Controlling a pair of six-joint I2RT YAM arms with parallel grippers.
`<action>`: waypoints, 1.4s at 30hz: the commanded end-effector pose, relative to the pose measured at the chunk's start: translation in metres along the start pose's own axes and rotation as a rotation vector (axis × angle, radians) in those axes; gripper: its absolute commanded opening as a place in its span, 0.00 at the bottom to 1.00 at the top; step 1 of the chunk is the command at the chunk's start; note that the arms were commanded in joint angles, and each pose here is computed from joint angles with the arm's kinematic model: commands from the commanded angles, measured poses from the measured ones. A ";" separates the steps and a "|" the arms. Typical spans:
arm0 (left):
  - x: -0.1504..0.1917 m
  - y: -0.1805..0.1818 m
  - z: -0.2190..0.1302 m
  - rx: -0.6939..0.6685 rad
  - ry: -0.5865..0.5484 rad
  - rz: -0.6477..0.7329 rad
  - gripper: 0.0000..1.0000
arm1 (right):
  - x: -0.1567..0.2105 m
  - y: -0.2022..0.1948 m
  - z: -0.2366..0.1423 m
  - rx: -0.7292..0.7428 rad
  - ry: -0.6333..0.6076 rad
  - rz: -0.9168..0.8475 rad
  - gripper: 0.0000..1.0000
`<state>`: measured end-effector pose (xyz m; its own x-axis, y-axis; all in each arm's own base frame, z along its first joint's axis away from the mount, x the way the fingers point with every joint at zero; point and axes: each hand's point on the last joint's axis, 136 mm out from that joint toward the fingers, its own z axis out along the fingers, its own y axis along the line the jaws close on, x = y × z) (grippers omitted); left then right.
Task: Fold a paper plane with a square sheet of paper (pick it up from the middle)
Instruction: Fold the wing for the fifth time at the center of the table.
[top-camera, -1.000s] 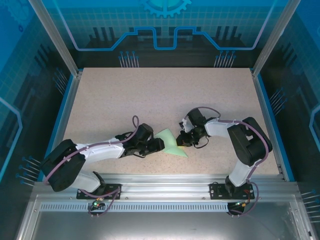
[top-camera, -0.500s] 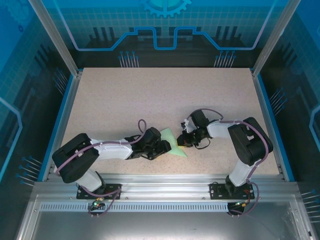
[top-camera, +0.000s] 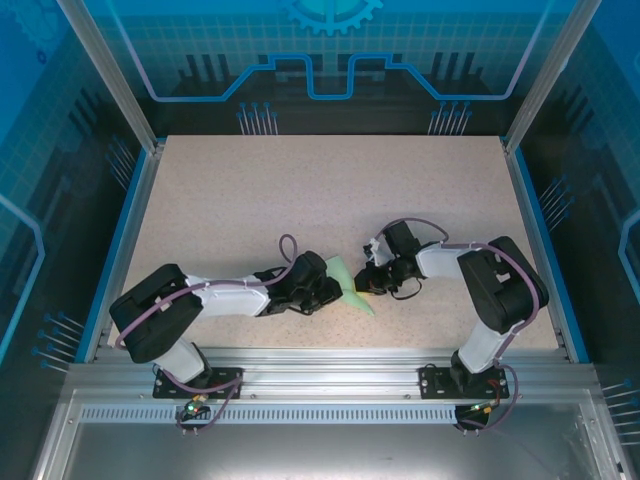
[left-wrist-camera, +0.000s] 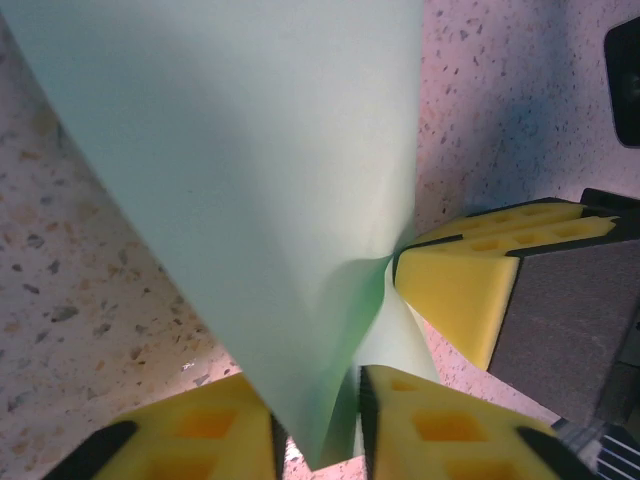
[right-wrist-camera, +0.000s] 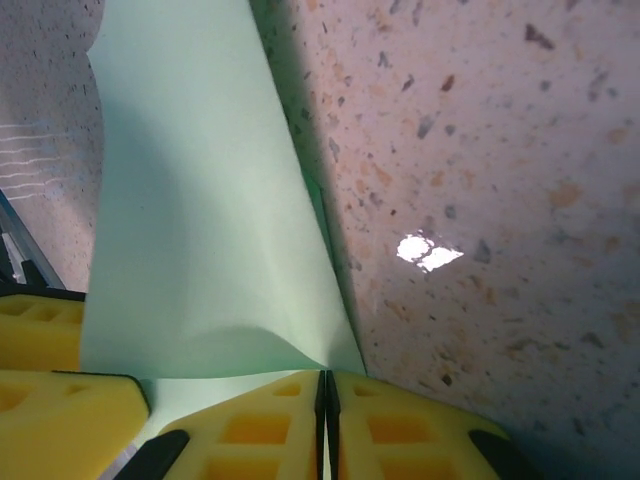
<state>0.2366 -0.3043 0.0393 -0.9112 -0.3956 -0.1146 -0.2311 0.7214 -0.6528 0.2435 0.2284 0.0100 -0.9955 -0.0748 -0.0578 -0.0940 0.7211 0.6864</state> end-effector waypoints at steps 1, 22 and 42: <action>-0.009 -0.008 -0.001 -0.031 -0.033 0.059 0.21 | 0.007 -0.019 -0.005 0.065 -0.003 0.054 0.12; -0.013 -0.011 0.001 -0.061 0.028 0.159 0.00 | -0.001 -0.006 -0.015 0.061 -0.060 0.044 0.18; -0.010 -0.014 -0.002 -0.084 0.063 0.209 0.00 | 0.002 0.009 -0.044 0.112 -0.141 -0.027 0.26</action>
<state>0.2484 -0.3076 0.0508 -0.9519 -0.2308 -0.2016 -0.0787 0.8200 -0.5670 0.2487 0.2097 0.0449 -0.9845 0.0031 -0.1756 -0.1079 0.7782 0.6187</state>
